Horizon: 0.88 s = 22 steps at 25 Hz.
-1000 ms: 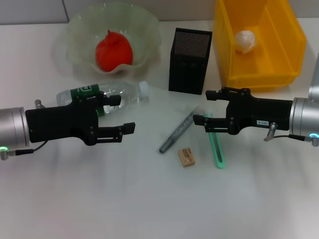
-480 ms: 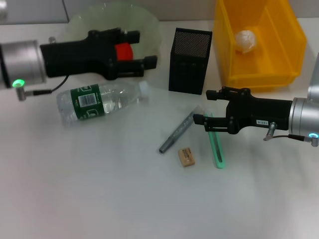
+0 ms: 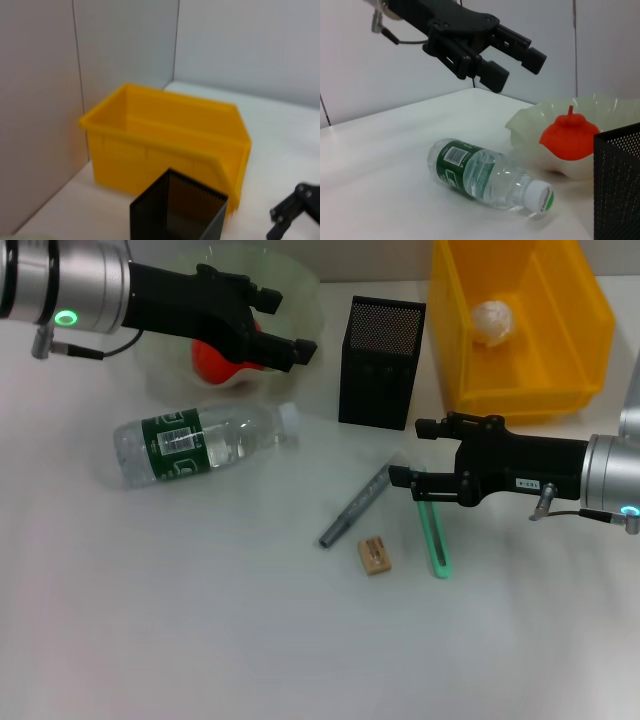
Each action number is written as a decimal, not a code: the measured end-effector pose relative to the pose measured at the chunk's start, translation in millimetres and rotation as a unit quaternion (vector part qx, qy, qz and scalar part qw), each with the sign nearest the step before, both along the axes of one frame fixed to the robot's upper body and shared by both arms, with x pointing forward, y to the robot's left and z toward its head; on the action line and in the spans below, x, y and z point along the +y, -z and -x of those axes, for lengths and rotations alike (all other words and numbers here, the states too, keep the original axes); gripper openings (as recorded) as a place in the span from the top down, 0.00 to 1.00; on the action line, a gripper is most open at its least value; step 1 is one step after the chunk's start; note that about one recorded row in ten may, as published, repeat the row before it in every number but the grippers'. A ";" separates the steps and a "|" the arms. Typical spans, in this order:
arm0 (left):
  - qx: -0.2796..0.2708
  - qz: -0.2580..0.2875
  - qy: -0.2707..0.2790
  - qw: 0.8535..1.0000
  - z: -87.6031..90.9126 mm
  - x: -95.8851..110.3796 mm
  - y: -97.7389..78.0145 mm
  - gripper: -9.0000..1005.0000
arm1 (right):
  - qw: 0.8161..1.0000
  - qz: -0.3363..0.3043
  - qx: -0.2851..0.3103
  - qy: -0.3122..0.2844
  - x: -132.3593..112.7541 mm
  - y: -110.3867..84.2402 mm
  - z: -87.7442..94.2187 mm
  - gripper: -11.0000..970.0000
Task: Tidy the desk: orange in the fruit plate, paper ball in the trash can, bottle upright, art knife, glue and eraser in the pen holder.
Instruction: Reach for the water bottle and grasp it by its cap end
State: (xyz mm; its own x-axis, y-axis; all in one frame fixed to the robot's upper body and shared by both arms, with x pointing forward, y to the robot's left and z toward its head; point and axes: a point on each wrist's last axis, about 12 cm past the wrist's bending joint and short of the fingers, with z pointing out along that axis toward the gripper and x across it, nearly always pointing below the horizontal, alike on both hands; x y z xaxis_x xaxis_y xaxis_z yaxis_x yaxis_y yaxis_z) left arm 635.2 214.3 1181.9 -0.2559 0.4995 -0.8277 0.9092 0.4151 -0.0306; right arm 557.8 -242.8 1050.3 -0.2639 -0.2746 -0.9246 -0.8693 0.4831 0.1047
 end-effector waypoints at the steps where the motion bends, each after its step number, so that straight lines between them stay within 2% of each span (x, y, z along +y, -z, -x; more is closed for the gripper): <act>1: 0.001 -0.009 -0.001 1.000 -1.1 -1.0 -2.1 0.16 | 1.000 0.000 0.000 0.000 0.0 0.0 0.0 0.18; 4: 0.017 -0.055 0.002 0.998 -4.2 -7.6 -6.8 0.20 | 1.000 0.001 0.000 -0.001 0.2 0.2 0.2 0.18; 5: 0.029 -0.092 0.007 0.995 -5.6 -14.5 -7.0 0.21 | 1.000 0.000 0.001 -0.001 0.2 0.1 0.2 0.18; 6: 0.029 -0.092 0.007 0.995 -5.6 -14.5 -7.0 0.22 | 1.000 0.000 0.001 -0.001 0.2 0.1 0.2 0.18; 10: 0.036 -0.158 0.017 0.987 -7.2 -30.5 -4.7 0.27 | 1.000 0.000 0.001 0.000 0.1 0.1 0.1 0.18; 13: 0.037 -0.164 0.019 0.986 -7.1 -33.0 -3.9 0.30 | 1.000 0.000 0.001 0.000 0.1 0.1 0.1 0.18; 15: 0.028 -0.202 0.030 0.979 -6.8 -49.3 2.5 0.31 | 1.000 0.000 0.001 0.000 0.0 0.0 0.1 0.18; 18: 0.025 -0.207 0.032 0.977 -6.5 -51.6 4.2 0.31 | 1.000 0.000 0.001 0.000 0.0 0.0 0.0 0.18; 20: 0.021 -0.230 0.037 0.972 -5.7 -59.3 16.4 0.32 | 1.000 -0.001 0.001 0.001 -0.1 -0.1 0.0 0.18; 22: 0.020 -0.232 0.037 0.972 -5.9 -60.1 18.1 0.32 | 1.000 -0.001 0.000 0.001 -0.1 -0.2 -0.2 0.18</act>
